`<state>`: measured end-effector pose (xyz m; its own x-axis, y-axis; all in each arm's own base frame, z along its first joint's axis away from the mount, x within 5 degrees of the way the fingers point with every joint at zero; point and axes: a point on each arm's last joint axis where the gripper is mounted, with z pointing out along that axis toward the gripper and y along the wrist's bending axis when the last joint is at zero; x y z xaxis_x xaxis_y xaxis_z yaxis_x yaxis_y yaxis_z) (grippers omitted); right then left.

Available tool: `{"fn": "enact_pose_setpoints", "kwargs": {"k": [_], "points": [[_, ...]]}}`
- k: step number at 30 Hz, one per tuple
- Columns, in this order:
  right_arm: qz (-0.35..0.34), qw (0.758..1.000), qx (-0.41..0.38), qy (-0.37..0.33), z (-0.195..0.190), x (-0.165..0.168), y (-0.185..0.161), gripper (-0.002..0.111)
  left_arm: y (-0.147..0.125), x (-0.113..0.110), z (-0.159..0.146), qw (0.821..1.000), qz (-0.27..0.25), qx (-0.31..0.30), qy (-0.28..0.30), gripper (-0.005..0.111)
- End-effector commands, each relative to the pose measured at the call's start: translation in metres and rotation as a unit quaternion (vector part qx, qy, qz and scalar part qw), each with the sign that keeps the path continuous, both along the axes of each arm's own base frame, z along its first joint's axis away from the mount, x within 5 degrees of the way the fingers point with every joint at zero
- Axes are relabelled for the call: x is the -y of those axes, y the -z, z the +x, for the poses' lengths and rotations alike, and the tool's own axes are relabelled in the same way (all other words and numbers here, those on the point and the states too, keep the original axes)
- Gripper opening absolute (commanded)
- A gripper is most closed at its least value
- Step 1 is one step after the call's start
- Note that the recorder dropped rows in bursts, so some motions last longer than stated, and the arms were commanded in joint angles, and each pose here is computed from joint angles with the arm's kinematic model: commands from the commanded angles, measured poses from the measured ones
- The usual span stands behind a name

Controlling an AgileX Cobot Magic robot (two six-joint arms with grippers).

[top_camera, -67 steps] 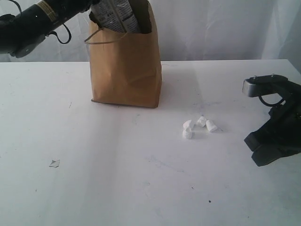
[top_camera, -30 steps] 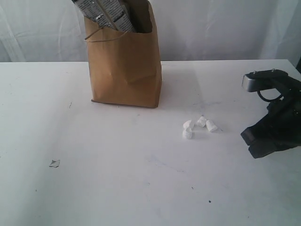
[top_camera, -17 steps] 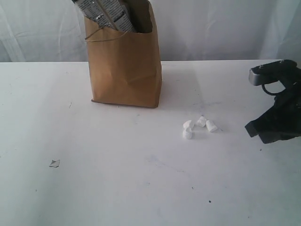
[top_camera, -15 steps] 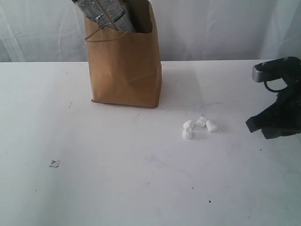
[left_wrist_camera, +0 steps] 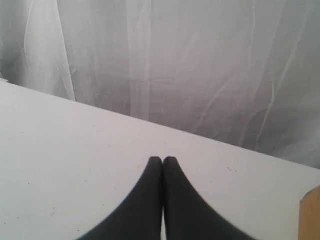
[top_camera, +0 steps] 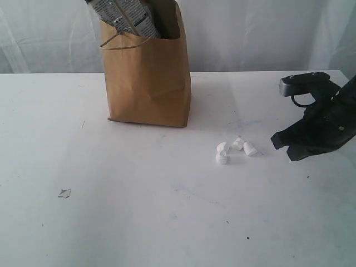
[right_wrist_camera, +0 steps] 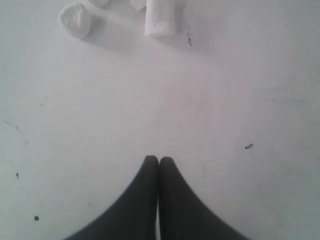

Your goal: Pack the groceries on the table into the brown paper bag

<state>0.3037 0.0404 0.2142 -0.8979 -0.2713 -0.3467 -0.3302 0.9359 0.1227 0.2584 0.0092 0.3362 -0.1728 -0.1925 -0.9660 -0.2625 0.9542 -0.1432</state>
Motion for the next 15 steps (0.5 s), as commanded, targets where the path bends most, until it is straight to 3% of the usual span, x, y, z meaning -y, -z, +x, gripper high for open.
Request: {"fn": "enact_pose_setpoints", "kwargs": {"k": [1, 8, 11, 15], "points": [[0.0, 0.999, 0.037, 0.003, 0.006, 0.001, -0.006, 0.0, 0.002, -0.002, -0.055, 0.999, 0.001, 0.034, 0.0, 0.0], [-0.008, 0.998, 0.052, -0.02, 0.008, 0.001, -0.007, 0.004, 0.009, -0.007, -0.125, 0.994, -0.019, 0.104, 0.001, 0.0], [-0.014, 0.997, 0.064, -0.041, 0.009, 0.001, -0.007, 0.017, 0.034, -0.012, -0.141, 0.995, -0.015, 0.094, -0.018, 0.0], [-0.001, 0.996, 0.08, -0.041, 0.012, -0.002, -0.008, 0.051, 0.066, -0.015, -0.153, 0.997, -0.009, 0.071, -0.032, 0.0]]}}
